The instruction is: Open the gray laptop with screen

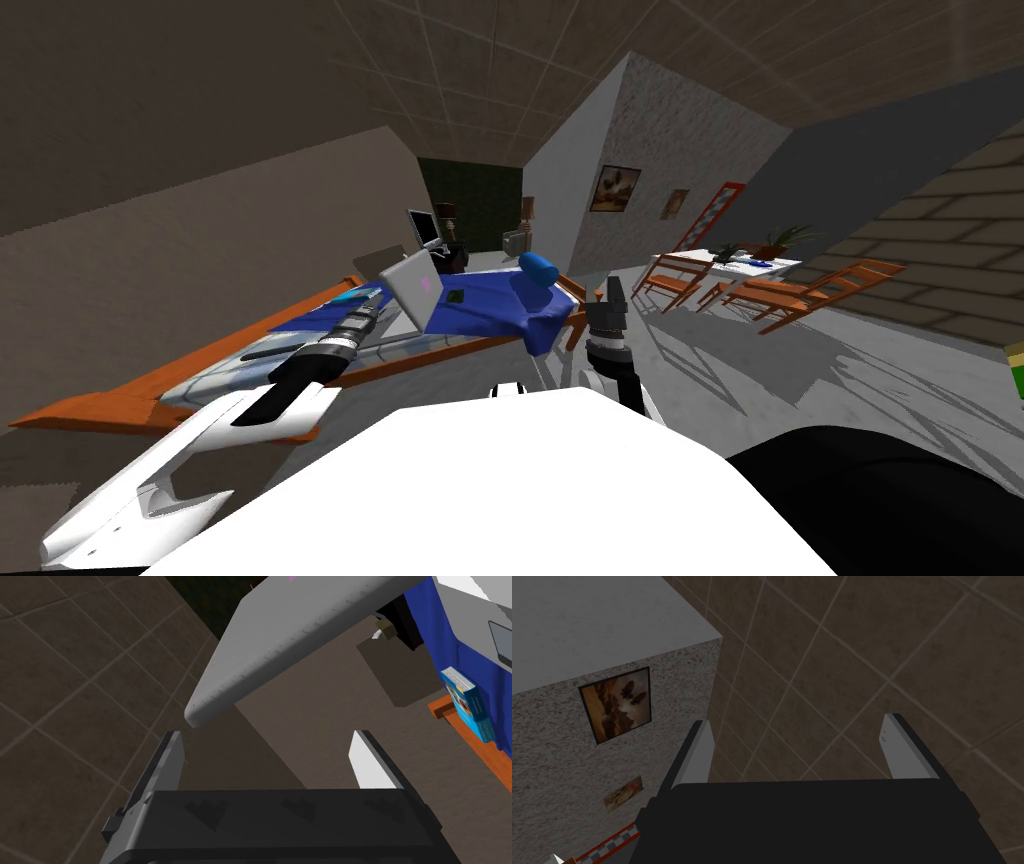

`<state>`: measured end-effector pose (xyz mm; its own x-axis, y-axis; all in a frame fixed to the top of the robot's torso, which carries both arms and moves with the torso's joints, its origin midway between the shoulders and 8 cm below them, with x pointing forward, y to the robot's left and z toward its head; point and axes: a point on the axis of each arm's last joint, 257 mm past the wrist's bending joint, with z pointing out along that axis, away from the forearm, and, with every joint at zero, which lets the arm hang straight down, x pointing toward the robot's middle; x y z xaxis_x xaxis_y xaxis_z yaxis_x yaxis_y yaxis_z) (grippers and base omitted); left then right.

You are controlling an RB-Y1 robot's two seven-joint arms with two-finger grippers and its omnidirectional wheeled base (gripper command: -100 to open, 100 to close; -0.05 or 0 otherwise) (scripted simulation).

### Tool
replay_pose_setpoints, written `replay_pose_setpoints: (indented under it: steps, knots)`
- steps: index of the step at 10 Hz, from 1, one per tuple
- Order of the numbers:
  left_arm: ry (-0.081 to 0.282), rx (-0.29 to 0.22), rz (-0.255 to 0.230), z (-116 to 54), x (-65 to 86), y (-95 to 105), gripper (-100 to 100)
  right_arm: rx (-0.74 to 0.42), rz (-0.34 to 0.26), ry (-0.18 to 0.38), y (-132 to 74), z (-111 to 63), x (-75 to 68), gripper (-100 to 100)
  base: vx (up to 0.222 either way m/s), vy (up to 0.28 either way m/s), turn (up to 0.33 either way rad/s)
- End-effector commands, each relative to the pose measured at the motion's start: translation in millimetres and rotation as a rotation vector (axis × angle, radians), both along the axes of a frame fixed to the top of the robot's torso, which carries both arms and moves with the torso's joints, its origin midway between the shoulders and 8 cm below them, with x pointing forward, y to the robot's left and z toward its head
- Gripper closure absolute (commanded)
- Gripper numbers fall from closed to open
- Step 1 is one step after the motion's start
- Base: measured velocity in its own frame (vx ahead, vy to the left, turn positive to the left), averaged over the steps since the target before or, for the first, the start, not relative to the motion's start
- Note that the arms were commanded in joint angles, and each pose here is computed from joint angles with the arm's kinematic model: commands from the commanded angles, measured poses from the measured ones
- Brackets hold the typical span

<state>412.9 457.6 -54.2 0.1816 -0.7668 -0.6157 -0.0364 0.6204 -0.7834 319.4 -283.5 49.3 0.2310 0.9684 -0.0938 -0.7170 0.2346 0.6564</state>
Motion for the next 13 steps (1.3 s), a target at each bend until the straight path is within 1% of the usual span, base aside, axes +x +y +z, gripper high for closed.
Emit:
replay_pose_setpoints:
  steps: [1, 6, 7, 8, 13]
  knots:
    - [0.033, 0.047, 0.063, 8.2, -0.1, 28.6, -100, 0.000, 0.000, 0.000, 0.0, 0.0, 0.0, 0, 0.055, -0.029, -0.138]
    - [0.068, 0.114, 0.155, 27.6, -0.9, 65.5, -100, 0.000, 0.000, 0.000, 0.0, 0.0, 0.0, 0, 0.044, -0.022, -0.120]
    - [0.064, 0.106, 0.142, 23.5, 0.4, 59.9, -100, 0.000, 0.000, 0.000, 0.0, 0.0, 0.0, 0, 0.017, -0.007, -0.022]
    - [0.069, 0.108, 0.155, 23.7, -2.5, 52.6, -100, 0.000, 0.000, 0.000, 0.0, 0.0, 0.0, 0, 0.012, 0.050, -0.068]
    - [0.071, 0.108, 0.183, 26.7, -11.4, 32.0, -100, 0.000, 0.000, 0.000, -0.1, 0.0, 0.0, 0, 0.022, 0.086, -0.062]
